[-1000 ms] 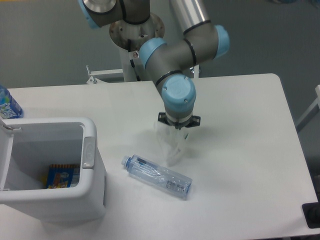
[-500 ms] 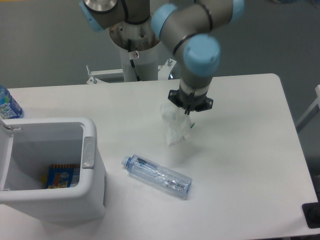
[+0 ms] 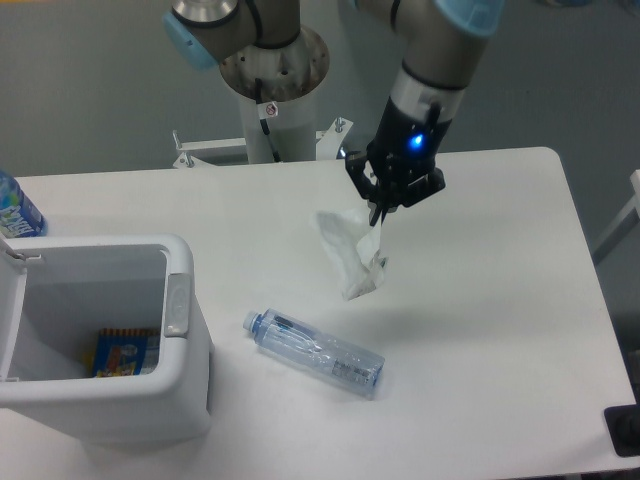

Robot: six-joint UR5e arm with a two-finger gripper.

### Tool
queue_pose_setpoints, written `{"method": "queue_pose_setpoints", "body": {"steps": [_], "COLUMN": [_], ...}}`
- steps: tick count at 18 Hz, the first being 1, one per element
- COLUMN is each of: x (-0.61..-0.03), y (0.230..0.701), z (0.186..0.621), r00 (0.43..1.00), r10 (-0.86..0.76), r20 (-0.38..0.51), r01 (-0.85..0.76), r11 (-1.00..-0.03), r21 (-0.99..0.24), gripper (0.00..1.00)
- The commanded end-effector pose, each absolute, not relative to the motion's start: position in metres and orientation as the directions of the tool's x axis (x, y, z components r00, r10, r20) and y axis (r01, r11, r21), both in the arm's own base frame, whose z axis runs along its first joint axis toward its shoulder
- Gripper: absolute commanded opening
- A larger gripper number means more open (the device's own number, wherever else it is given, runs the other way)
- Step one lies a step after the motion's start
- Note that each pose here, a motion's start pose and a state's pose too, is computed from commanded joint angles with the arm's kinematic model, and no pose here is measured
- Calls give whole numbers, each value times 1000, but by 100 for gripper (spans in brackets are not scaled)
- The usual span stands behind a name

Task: Place the trash in the trash can
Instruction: 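Lift the tissue and carry it over the white trash bin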

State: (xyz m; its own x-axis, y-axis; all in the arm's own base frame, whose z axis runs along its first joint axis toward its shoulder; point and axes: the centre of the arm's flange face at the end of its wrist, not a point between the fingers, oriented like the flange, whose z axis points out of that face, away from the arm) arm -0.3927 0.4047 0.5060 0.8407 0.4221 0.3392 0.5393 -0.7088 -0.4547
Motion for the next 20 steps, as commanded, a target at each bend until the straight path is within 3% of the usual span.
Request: {"method": "queue_pose_setpoints", "body": {"steps": [4,8,12,20], "x": [-391,-379,-357,-262], "y": [419,437,457,514], "z": [538,550,568,572], "r00": [757,715,726,808], "r10": [464,480,455,308], "r20": [460,508,516,501], "r01": [653,699,688,576], "r11": [-546,-467,-470,-592], "r21": [-525,-542,-553,-564], "gripper": [5,5,5,5]}}
